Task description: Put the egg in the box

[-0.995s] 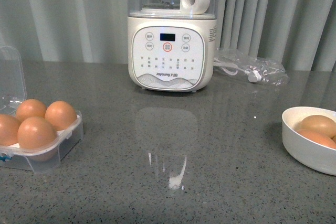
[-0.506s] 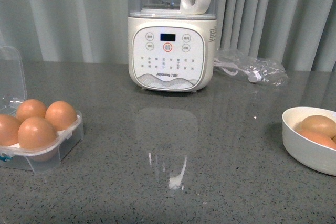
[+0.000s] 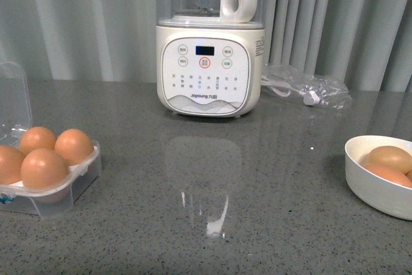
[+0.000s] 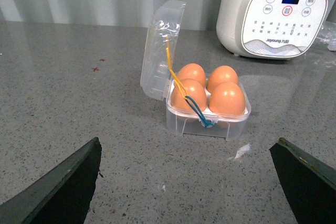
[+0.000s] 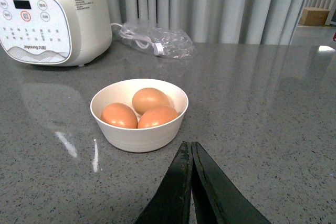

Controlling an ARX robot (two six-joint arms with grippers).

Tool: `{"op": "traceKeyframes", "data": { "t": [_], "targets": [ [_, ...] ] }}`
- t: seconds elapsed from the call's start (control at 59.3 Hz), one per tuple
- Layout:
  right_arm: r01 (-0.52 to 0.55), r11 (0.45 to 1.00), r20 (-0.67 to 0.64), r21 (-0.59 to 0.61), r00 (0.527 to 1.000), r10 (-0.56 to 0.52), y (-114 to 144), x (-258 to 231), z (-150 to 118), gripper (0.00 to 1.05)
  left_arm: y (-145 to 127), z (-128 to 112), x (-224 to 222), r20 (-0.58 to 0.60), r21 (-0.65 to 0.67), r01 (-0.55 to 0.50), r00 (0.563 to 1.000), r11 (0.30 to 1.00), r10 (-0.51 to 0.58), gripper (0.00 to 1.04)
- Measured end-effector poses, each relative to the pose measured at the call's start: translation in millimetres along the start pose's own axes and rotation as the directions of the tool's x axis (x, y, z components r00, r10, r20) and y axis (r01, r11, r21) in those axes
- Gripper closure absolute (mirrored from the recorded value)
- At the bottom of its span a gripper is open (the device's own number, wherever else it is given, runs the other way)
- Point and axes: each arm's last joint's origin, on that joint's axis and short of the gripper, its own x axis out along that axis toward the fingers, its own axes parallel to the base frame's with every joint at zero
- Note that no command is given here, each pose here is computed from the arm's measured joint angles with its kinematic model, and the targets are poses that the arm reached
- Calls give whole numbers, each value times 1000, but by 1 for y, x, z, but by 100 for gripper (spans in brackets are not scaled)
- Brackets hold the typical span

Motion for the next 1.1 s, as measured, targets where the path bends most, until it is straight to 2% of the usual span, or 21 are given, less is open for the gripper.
{"op": "traceKeyframes", "data": {
  "t": [0.118,0.438,0.995,1.029,1.062,1.079,1.096],
  "targets": [
    [-1,1000,-36,0,999,1,0,-8,-5,101,0,0,0,0,0,0,1000,1000,0,7],
    [0,1000,-6,-1,1000,0,0,-11,-3,101,0,0,0,0,0,0,1000,1000,0,7],
    [0,1000,-6,0,1000,0,0,-11,-3,8,0,0,0,0,0,0,1000,1000,0,7],
    [0,1000,-6,1,1000,0,0,-11,-3,5,0,-2,1,-54,-15,-31,998,999,30,7],
    [0,1000,-6,1,1000,0,0,-11,-3,7,0,-2,1,-179,-26,-106,979,994,99,7],
    [0,1000,-6,1,1000,0,0,-11,-3,7,-1,-2,1,-276,-28,-154,951,988,141,7],
    [0,1000,-6,1,1000,0,0,-11,-3,8,-1,-1,1,-319,-14,-175,934,984,161,7]
  ]
}}
